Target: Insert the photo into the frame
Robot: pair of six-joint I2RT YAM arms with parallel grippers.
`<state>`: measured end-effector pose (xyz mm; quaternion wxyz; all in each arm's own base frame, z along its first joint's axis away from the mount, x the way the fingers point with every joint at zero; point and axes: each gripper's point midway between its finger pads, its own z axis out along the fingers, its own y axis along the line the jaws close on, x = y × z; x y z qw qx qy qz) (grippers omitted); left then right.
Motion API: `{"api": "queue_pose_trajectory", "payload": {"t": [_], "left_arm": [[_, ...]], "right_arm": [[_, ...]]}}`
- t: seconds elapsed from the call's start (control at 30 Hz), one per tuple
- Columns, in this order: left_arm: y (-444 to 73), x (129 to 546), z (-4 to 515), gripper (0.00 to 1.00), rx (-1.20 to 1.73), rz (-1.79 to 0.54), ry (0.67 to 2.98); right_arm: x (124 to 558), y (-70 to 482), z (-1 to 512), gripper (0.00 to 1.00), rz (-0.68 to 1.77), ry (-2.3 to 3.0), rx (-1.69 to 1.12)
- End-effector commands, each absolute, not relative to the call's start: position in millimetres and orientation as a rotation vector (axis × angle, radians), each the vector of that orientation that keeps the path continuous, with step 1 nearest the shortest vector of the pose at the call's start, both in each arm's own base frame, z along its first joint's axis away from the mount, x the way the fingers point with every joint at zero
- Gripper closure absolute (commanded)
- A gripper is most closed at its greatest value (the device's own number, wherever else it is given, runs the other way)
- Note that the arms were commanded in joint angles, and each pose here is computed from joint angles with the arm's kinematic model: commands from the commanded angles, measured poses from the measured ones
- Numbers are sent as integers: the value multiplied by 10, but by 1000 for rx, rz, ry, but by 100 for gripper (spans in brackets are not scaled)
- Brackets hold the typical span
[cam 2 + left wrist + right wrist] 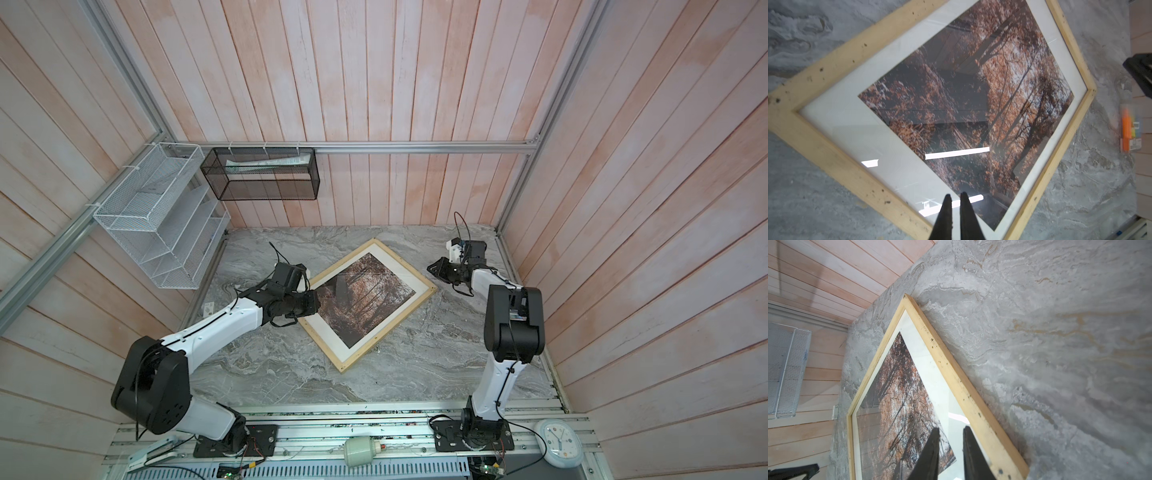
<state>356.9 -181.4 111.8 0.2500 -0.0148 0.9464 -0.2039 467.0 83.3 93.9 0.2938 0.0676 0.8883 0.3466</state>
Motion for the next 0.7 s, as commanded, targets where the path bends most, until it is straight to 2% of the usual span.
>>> {"api": "queue_pose_trajectory", "payload": {"t": [0.0, 0.13, 0.23, 0.33, 0.53, 0.67], "left_arm": [[-1746, 4042, 1196, 88, 13, -547, 2451], [-1582, 4490, 1153, 86, -18, -631, 2412], [-1578, 4736, 1151, 75, 23, -737, 2373], [-1531, 4980, 1066, 69, 48, -744, 2373], [-1421, 5330, 765, 69, 21, -749, 2422], [-1314, 5437, 648, 69, -18, -735, 2441]], "right_arm": [[4435, 849, 901, 75, 937, 2324, 215], [4047, 973, 913, 67, 1047, 2282, 209], [3801, 1060, 893, 62, 1105, 2271, 200], [3587, 1138, 853, 56, 1145, 2267, 203], [3280, 1333, 782, 43, 1226, 2253, 180], [3205, 1459, 679, 40, 1229, 2290, 160]]}}
